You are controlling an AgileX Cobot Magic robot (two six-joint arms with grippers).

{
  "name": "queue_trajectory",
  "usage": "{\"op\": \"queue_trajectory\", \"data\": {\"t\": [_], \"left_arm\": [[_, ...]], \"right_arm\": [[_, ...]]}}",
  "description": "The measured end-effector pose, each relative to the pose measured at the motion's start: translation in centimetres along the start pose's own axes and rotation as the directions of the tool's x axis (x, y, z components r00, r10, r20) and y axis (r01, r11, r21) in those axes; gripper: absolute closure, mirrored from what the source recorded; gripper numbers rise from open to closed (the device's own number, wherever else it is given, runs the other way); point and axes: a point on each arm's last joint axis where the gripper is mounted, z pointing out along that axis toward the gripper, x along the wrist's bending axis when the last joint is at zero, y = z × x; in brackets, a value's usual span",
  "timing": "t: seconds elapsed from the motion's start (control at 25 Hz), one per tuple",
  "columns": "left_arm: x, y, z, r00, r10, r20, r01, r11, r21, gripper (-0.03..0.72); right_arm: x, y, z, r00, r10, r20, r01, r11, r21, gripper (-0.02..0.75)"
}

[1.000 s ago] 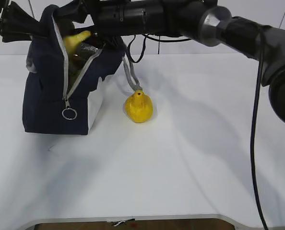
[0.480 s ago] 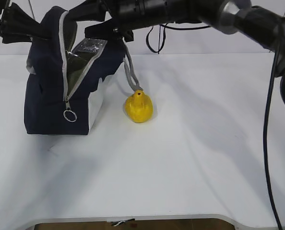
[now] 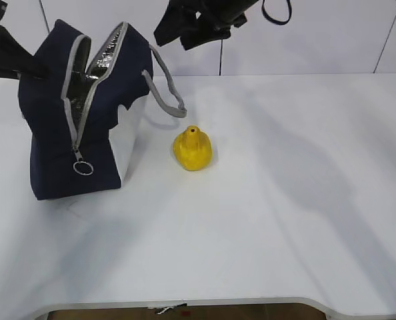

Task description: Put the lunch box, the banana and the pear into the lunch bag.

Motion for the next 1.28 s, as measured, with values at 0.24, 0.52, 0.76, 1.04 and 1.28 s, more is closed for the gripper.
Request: {"op": "queue_trajectory", "data": {"t": [0.24, 0.52, 0.76, 1.04, 1.28], "left_arm": [[0.8, 0.1, -0.7, 1.000, -0.013, -0.022, 0.013, 1.000, -0.009, 0.675], [1.0, -0.1, -0.7, 0.999, 0.000, -0.052, 0.000, 1.000, 0.008, 0.676], [1.2, -0.1, -0.7, 0.998, 0.007, -0.069, -0.006, 1.000, 0.016, 0.676], [1.4, -0.2, -0.7, 0.996, 0.015, -0.087, -0.013, 1.000, 0.024, 0.676], [1.4, -0.2, -0.7, 0.996, 0.016, -0.089, -0.013, 1.000, 0.026, 0.676]], "right_arm": [[-0.1, -0.4, -2.1, 0.981, 0.003, 0.192, -0.015, 0.998, 0.063, 0.232], [0.5, -4.4, 2.2, 0.966, -0.045, 0.255, -0.033, 0.956, 0.293, 0.234], [2.9, -5.1, 4.3, 0.918, -0.229, 0.325, 0.084, 0.911, 0.404, 0.234], [1.4, -6.5, 6.7, 0.904, -0.259, 0.341, 0.073, 0.878, 0.472, 0.234], [1.0, -6.9, 7.4, 0.905, -0.257, 0.339, 0.068, 0.874, 0.481, 0.234]]}}
